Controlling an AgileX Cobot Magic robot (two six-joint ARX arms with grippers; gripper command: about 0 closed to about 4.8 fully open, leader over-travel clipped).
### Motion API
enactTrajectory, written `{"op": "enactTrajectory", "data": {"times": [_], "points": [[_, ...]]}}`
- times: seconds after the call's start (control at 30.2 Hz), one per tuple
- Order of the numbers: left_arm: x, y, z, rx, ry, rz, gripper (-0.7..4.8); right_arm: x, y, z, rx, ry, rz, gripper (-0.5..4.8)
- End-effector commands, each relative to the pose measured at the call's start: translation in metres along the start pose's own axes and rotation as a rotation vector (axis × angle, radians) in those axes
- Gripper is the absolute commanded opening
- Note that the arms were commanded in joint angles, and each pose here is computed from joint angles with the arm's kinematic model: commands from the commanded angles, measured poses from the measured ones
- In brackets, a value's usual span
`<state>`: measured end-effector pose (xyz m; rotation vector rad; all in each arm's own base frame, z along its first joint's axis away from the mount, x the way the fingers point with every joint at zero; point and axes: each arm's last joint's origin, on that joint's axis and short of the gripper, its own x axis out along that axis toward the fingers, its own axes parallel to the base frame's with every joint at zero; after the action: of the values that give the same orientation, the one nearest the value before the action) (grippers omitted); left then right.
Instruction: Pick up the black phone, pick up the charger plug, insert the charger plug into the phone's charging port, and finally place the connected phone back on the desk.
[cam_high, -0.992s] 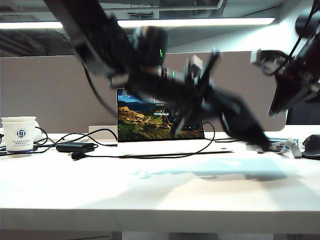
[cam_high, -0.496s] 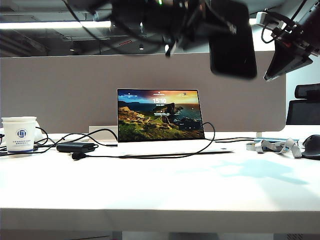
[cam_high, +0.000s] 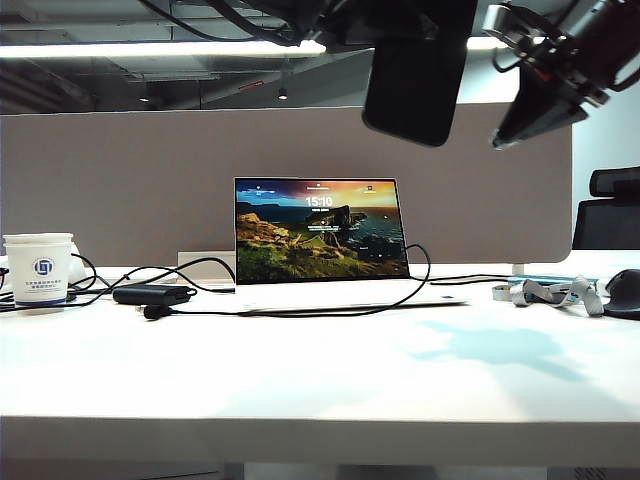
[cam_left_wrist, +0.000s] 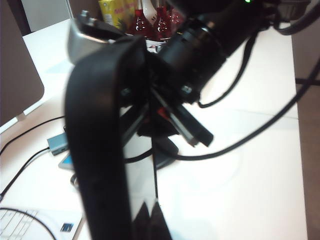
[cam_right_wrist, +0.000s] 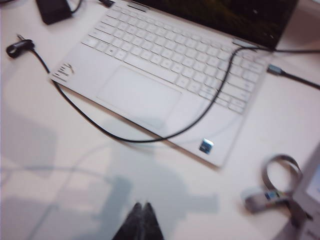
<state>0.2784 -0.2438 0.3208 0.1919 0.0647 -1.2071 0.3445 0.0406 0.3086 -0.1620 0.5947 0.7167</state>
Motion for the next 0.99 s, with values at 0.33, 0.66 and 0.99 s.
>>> {"op": "enactTrajectory", "data": {"times": [0.33, 0.66, 0.99], "points": [[-0.053, 0.024, 0.000, -0.035, -0.035, 0.141, -0.06, 0.037, 0.005, 0.009, 0.157, -0.084, 0.028, -0.01], [-0.079, 0.035, 0.006, -0.051, -0.039, 0.181, -0.06, 0.091, -0.006, -0.007, 0.367, -0.078, 0.030, 2.78], [-0.080, 0.034, 0.006, -0.063, -0.029, 0.170, -0.06, 0.136, -0.028, -0.025, 0.526, -0.178, -0.048, 2.74]]}}
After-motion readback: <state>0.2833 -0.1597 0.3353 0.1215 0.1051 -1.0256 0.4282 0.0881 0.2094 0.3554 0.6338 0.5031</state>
